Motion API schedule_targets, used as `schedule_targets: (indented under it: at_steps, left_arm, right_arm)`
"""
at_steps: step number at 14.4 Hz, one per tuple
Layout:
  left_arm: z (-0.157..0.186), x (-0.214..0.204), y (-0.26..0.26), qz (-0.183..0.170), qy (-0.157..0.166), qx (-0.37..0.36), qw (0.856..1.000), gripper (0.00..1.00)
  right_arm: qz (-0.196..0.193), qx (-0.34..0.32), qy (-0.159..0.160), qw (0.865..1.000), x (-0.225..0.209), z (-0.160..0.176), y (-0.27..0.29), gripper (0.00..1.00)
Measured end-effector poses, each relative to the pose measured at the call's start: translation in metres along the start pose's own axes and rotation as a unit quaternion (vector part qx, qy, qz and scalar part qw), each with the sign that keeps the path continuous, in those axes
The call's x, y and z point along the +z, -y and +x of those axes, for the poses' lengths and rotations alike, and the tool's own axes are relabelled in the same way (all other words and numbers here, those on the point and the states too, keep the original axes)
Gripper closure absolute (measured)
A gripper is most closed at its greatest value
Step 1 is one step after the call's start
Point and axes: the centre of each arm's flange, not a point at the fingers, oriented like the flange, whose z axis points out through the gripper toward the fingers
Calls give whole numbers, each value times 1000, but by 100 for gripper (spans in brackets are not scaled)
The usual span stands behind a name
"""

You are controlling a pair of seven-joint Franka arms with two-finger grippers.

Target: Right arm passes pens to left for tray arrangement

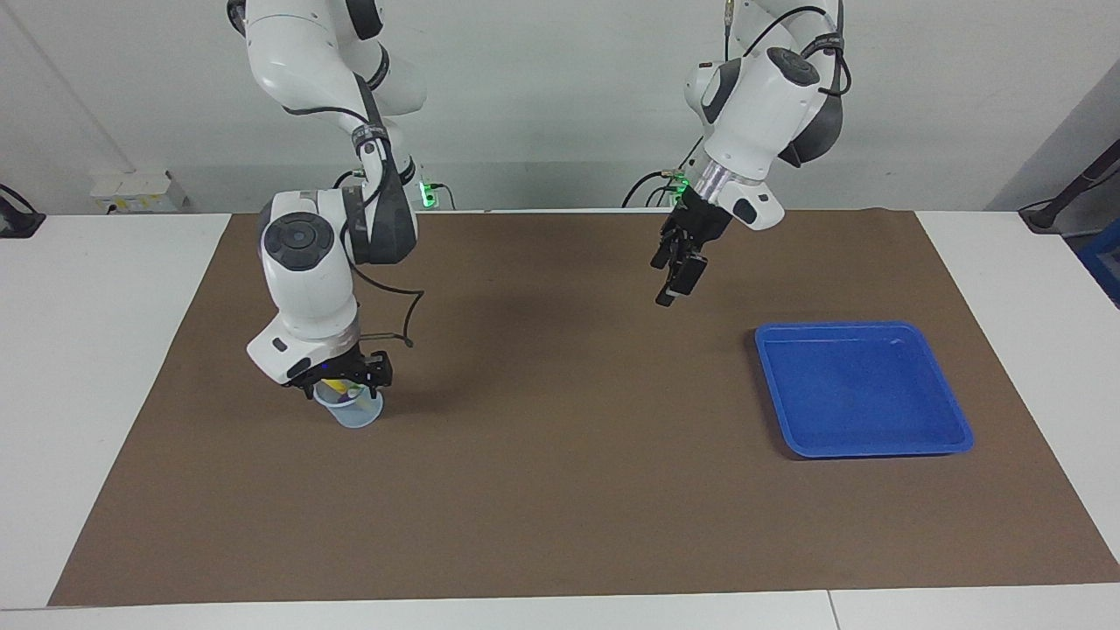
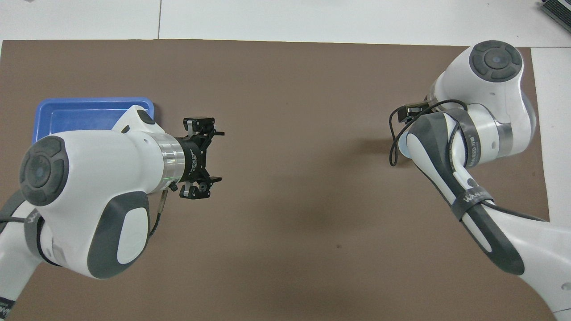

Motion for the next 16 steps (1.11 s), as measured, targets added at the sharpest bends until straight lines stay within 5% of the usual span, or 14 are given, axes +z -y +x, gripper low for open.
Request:
schedule_targets:
  at_steps: [3,7,16]
  left_arm:
    - [-7,9,6,-1,1,5,1000,0]
    - [-9,14,10,-3,1,7,1000,0]
    - [-28,19,17,1,6,21,1000,0]
  right_arm:
    - [0,11,3,1000,4,0,0,4]
    - [1,13,1,1000,9,2,2,48]
    - [1,22,2,1000,8,1,17,59]
